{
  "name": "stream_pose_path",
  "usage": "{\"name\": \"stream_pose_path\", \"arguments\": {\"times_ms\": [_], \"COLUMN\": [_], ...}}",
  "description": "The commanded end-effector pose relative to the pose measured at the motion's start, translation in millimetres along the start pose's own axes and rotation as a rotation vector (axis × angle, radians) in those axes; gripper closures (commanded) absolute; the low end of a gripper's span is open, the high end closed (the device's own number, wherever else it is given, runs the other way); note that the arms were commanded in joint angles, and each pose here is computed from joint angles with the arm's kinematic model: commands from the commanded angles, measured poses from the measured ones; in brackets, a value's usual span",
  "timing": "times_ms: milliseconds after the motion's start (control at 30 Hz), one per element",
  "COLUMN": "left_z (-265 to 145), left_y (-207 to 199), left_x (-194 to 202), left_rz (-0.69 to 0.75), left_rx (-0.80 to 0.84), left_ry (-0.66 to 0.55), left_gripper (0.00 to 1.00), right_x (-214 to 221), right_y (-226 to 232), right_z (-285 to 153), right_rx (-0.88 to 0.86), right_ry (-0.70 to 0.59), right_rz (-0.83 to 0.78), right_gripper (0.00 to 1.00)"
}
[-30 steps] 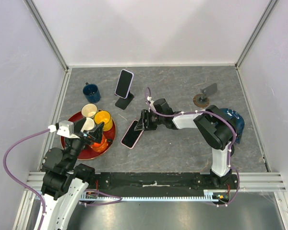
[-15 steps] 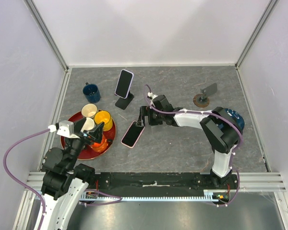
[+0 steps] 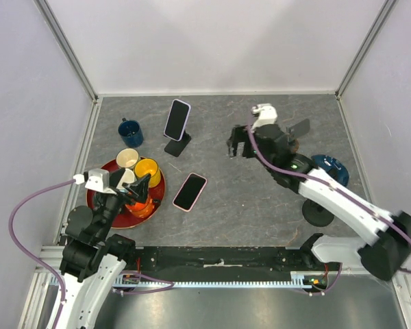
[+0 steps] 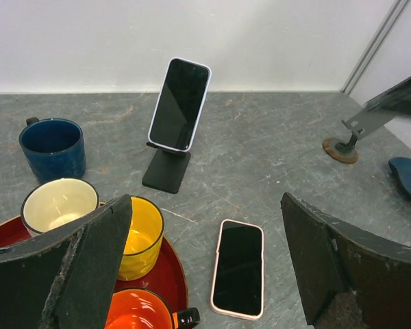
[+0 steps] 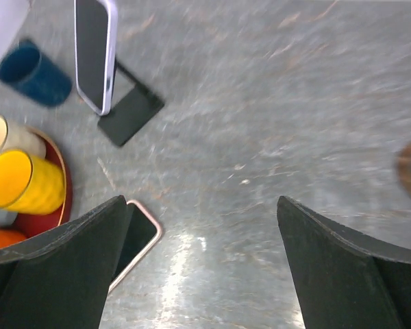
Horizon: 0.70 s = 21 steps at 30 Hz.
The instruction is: Remove the phone from the phone stand
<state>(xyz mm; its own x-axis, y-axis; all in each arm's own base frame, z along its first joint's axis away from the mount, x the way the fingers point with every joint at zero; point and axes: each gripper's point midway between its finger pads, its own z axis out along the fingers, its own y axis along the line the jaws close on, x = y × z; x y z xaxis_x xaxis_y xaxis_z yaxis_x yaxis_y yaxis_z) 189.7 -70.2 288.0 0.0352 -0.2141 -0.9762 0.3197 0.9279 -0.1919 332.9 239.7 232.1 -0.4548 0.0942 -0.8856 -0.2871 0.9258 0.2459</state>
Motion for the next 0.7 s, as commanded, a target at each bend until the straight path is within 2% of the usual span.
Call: {"name": "stream_pose_path", "arguments": {"times_ms": [0,267,467,533,667], "left_z": [4.6,11.8,19.4,21.8,32.4], "left_y": [3.2,11.2,22.7,24.7,28.6], "left_x": [-0.1,11.8,21.5,20.9,21.1], "left_rz": [0.024,0.005,-0.001,0.008,0.022], "left_rx": [-0.017,-0.071,-0.147,-0.159,-0.189], "left_ry": [0.023,0.097,0.175,0.184,0.234], "left_gripper": [0.04,0.03,0.03,0.03,0.02], "right_x": [-48.4,-82.9,-71.8,-60.4,-43.9], "right_y": [-55.3,-116.1,-155.5,-167.7,-191.6], "right_z": [-62.4,-178.3,-236.1,-243.2,-271.7], "right_rx": [0.244,0.422,0.514,0.551,0.585], "right_ry": [-0.169,-0.392,-0.502,-0.522,-0.640], "right_rz": [-0.062,-0.009,0.019,0.024,0.116], "right_gripper": [0.02,0.02,0.02,0.02,0.02]}}
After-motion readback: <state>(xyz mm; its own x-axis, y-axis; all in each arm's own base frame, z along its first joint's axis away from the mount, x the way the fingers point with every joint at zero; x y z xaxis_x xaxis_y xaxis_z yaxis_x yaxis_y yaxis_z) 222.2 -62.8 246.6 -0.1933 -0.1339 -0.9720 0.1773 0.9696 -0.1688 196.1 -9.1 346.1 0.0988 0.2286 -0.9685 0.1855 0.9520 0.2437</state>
